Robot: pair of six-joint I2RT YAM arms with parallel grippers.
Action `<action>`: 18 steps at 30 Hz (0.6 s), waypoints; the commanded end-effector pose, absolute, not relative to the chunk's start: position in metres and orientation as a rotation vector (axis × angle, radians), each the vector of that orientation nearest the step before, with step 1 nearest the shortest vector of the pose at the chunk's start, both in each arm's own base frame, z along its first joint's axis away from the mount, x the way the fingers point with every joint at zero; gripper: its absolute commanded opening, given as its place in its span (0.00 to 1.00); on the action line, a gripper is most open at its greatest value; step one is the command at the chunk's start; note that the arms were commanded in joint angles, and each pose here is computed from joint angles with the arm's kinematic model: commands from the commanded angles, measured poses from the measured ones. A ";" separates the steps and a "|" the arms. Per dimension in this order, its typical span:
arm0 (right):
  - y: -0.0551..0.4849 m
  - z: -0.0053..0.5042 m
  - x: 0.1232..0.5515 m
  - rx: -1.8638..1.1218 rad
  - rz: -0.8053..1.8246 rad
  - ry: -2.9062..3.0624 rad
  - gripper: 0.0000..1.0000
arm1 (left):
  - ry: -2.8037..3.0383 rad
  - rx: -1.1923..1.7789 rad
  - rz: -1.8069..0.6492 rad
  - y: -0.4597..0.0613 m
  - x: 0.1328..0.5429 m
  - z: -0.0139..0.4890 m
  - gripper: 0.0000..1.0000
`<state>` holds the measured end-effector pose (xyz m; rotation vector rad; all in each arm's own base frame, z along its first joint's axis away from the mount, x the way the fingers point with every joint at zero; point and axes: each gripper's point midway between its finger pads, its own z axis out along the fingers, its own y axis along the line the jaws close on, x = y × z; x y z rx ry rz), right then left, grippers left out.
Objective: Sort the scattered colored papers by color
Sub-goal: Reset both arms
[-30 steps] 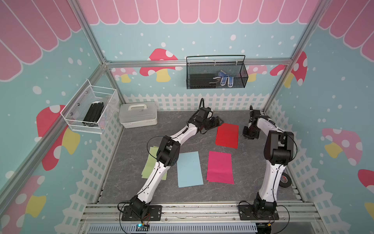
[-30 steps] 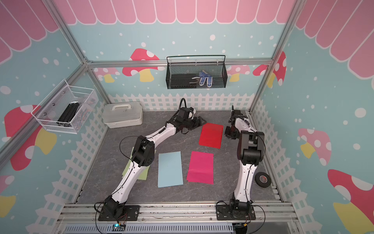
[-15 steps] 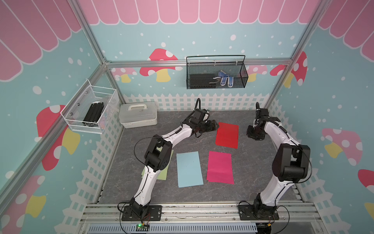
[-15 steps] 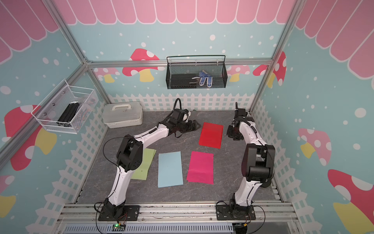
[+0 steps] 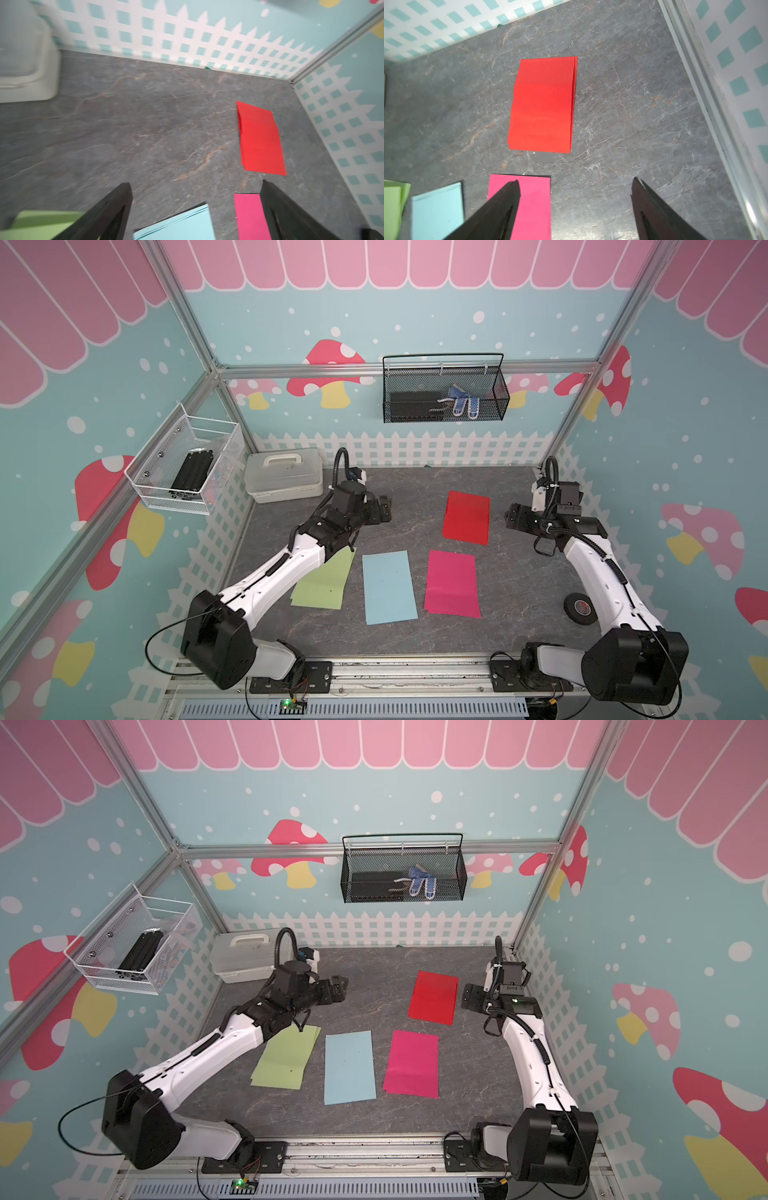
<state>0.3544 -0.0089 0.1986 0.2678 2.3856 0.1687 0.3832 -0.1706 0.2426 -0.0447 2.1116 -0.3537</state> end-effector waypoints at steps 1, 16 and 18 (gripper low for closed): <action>-0.011 0.205 0.364 0.268 0.164 2.239 0.99 | 2.043 -0.176 -0.034 -0.097 0.372 0.237 0.99; -0.022 0.144 0.367 0.073 -0.026 1.961 0.98 | 1.931 -0.363 0.246 0.016 0.356 0.169 0.99; -0.027 0.139 0.369 0.078 -0.071 1.946 0.99 | 1.941 -0.382 0.233 0.022 0.360 0.166 0.99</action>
